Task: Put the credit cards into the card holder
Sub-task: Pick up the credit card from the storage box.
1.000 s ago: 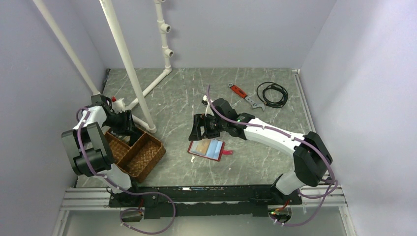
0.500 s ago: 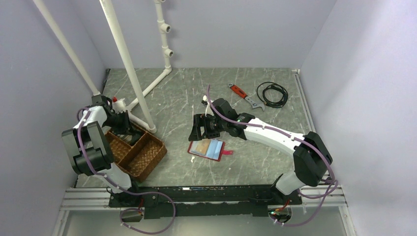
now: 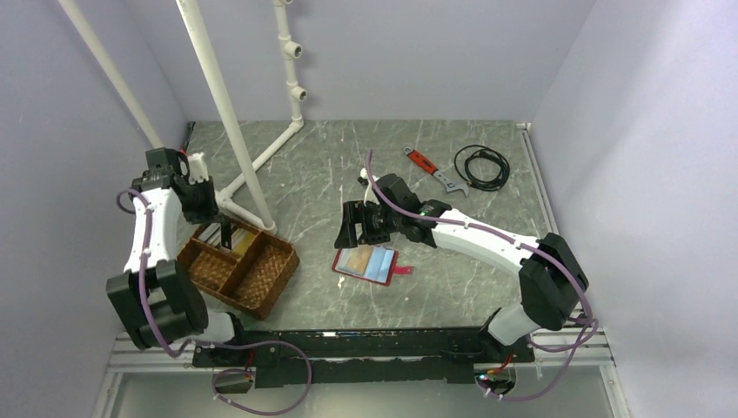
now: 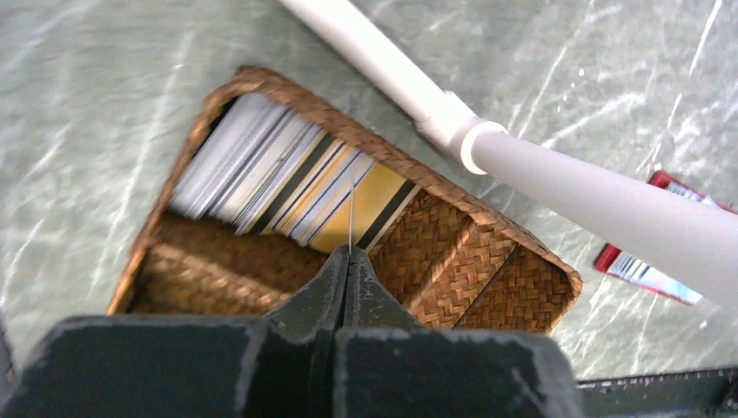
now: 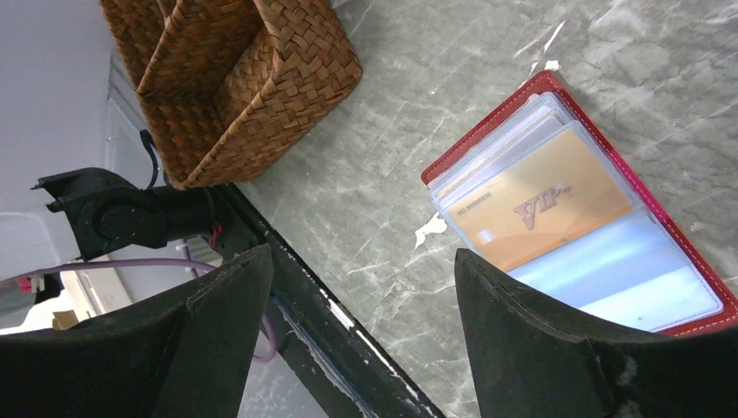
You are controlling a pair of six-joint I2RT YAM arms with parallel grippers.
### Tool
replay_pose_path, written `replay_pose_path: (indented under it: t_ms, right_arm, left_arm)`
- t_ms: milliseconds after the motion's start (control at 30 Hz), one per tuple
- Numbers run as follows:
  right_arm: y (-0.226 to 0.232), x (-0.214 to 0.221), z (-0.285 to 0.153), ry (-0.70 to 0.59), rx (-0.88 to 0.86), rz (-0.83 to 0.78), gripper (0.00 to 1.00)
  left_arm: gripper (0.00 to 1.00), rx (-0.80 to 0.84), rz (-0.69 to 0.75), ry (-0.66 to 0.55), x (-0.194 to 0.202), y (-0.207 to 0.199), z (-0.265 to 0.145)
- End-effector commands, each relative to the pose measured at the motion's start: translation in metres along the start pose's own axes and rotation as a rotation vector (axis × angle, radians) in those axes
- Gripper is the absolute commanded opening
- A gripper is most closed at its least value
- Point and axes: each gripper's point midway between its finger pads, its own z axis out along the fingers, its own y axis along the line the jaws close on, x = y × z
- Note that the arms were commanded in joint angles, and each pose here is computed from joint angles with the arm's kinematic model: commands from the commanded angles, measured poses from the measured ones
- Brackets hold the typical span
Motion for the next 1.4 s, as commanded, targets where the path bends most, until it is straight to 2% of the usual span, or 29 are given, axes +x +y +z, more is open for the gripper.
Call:
replay_pose_path:
  t_ms: [0,167,233,300,433,500,600,733,900,1000,1133,1367]
  right_arm:
    - [0.000,-0.011,-0.007,-0.054,0.006,-0.023,0.79]
    - [-0.006,-0.015,-0.008,-0.071,0.050,-0.036,0.79]
    - [-0.010,-0.019,-0.011,-0.088,0.078,-0.065,0.79]
    - [0.000,-0.016,-0.017,-0.063,0.018,-0.152,0.79]
    - [0.043,-0.002,-0.035,-0.070,-0.261,-0.280,0.86]
    - [0.068,-0.006,-0.043,-0.095,-0.387,-0.296,0.88]
    - [0.099,-0.013,-0.049,-0.118,-0.544,-0.264,0.90]
    - [0.136,-0.015,-0.050,-0.151,-0.735,-0.179,0.91]
    - [0.160,-0.019,-0.049,-0.177,-0.866,-0.065,0.90]
    - [0.166,-0.020,-0.052,-0.167,-0.927,0.004,0.86]
    - [0.167,-0.017,-0.058,-0.176,-0.986,0.028,0.79]
    - [0.170,-0.017,-0.064,-0.170,-1.050,0.057,0.44]
  left_arm:
    - [0.00,-0.247,-0.149,-0.064,-0.005,0.020,-0.050]
    - [0.00,-0.389,-0.367,-0.129,-0.001,0.018,-0.107]
    - [0.00,-0.271,-0.373,-0.139,0.003,-0.009,-0.119]
    - [0.00,-0.100,-0.338,-0.157,0.009,-0.046,-0.125]
    - [0.00,0.189,-0.253,-0.277,0.024,-0.109,-0.140]
    - [0.00,0.274,-0.192,-0.265,0.033,-0.129,-0.144]
    - [0.00,0.355,-0.093,-0.223,0.049,-0.153,-0.157]
    - [0.00,0.460,-0.014,-0.255,0.058,-0.179,-0.181]
    - [0.00,0.704,-0.015,-0.282,0.054,-0.215,-0.192]
    - [0.00,0.781,-0.021,-0.285,0.051,-0.226,-0.193]
    - [0.00,0.799,-0.014,-0.285,0.049,-0.229,-0.190]
    - [0.00,0.828,-0.013,-0.277,0.048,-0.232,-0.186]
